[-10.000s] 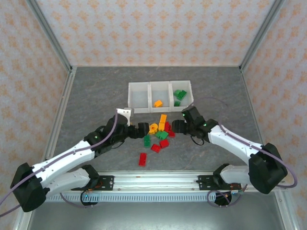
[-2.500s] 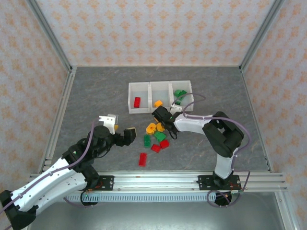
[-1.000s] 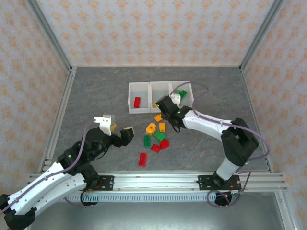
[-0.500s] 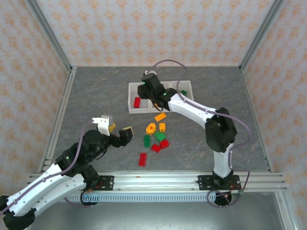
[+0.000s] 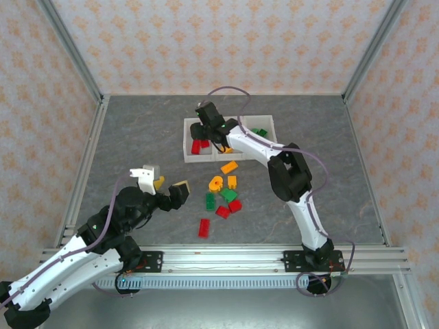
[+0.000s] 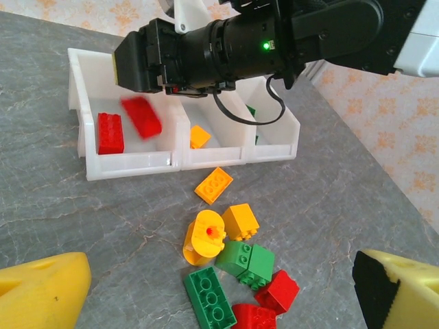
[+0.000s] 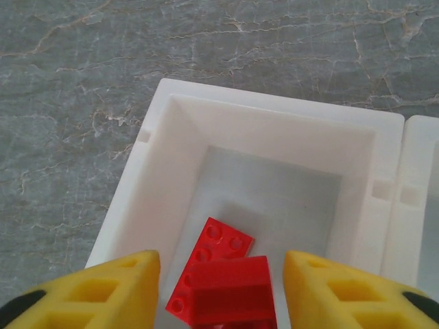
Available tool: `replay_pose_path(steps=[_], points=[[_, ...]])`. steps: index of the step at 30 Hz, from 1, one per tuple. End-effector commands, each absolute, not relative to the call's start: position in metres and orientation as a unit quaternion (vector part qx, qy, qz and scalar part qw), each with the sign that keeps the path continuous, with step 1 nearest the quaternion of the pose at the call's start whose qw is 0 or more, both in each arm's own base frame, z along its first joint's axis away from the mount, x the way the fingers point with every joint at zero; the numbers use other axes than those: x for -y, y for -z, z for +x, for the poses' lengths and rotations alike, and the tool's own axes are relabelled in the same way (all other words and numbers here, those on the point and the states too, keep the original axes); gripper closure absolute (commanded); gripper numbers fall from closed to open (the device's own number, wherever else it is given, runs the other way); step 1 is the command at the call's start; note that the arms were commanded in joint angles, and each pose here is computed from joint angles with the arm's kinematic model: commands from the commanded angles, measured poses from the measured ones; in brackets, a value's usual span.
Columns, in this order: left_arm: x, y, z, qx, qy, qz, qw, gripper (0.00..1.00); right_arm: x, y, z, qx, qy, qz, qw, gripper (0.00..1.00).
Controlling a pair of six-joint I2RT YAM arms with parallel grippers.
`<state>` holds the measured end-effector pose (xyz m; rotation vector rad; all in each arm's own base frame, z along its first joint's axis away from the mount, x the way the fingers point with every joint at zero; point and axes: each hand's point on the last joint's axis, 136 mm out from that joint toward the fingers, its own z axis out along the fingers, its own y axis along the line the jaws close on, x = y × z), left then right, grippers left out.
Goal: Sort the legos into containers by color
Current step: Place the lego in the container, then pick up the lego from the center of the table.
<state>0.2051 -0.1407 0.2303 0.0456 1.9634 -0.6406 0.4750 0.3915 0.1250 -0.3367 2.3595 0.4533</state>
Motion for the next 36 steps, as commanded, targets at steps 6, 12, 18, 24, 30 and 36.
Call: replay_pose_path(steps=[6, 12, 18, 24, 30, 36], points=[[0.143, -0.225, 0.207, -0.824, 0.258, 0.012, 0.504, 0.01, -0.385, -0.150, 0.471, -0.916, -0.166, -0.128, 0.342, 0.19], [0.145, -0.215, 0.211, -0.837, 0.243, 0.011, 0.490, 0.01, -0.364, -0.189, 0.457, -0.915, -0.158, -0.107, 0.355, 0.11], [0.153, -0.193, 0.216, -0.863, 0.214, 0.026, 0.457, 0.01, -0.324, -0.222, 0.433, -0.913, -0.138, -0.077, 0.377, 0.02], [0.167, -0.168, 0.227, -0.891, 0.167, 0.065, 0.417, 0.01, -0.270, -0.236, 0.401, -0.907, -0.139, -0.039, 0.395, 0.00], [0.198, -0.149, 0.243, -0.908, 0.159, 0.097, 0.375, 0.01, -0.217, -0.233, 0.364, -0.903, -0.137, -0.002, 0.408, 0.00], [0.227, -0.127, 0.258, -0.930, 0.130, 0.144, 0.313, 0.01, -0.175, -0.230, 0.327, -0.888, -0.128, 0.027, 0.441, 0.00]])
